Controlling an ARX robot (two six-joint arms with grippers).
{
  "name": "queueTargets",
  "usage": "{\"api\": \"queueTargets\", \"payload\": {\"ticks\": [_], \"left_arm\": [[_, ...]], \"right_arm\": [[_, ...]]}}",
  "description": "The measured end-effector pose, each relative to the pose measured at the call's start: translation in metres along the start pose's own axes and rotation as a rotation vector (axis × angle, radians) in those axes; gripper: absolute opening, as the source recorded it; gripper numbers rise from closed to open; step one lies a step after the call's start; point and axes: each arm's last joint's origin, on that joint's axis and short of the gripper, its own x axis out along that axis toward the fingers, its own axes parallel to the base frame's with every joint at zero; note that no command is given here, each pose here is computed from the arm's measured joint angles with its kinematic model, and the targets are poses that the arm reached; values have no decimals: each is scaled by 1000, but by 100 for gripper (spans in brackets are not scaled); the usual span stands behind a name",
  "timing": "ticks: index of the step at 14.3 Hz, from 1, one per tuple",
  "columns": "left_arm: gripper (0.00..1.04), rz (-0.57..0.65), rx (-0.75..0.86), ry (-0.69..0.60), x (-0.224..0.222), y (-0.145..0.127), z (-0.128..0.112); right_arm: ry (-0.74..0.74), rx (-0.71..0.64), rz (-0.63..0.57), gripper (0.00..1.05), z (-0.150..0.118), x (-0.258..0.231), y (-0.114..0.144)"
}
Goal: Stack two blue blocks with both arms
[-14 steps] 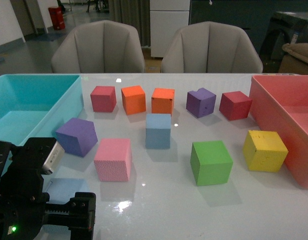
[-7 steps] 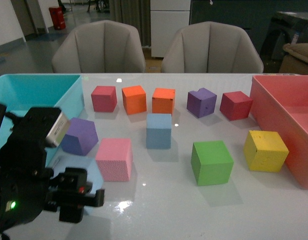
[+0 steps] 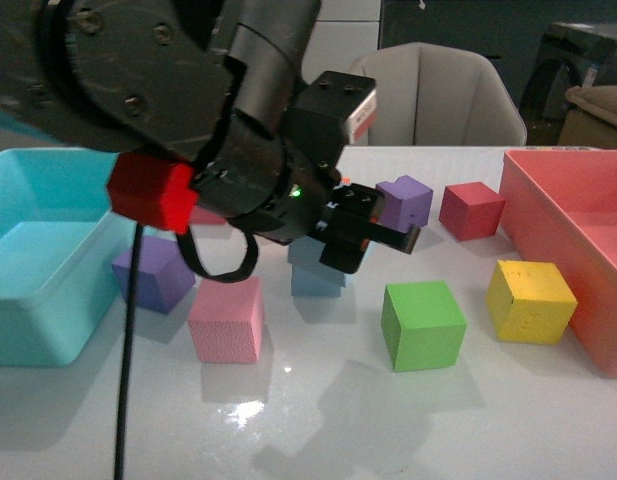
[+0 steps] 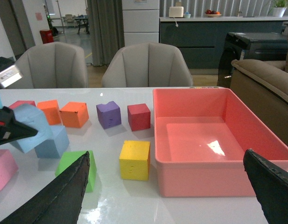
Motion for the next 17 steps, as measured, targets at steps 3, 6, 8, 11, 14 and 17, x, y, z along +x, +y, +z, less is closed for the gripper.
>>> {"api": "queueTargets", "payload": {"ticks": [3, 6, 8, 11, 14, 17], "left_arm": [[42, -9, 61, 17, 29, 0, 18], [42, 26, 9, 44, 51, 22, 20], [42, 50, -47, 47, 57, 37, 21], [41, 57, -106, 38, 59, 46, 27], [41, 52, -108, 54, 68, 44, 24], [41, 60, -122, 71, 75, 44, 20]], "right_arm": [[0, 0, 0, 98, 0, 0, 0], [0, 0, 0, 98, 0, 0, 0], [0, 0, 0, 98, 0, 0, 0], [0, 0, 0, 98, 0, 0, 0], [0, 0, 0, 98, 0, 0, 0], [0, 0, 0, 98, 0, 0, 0]]}}
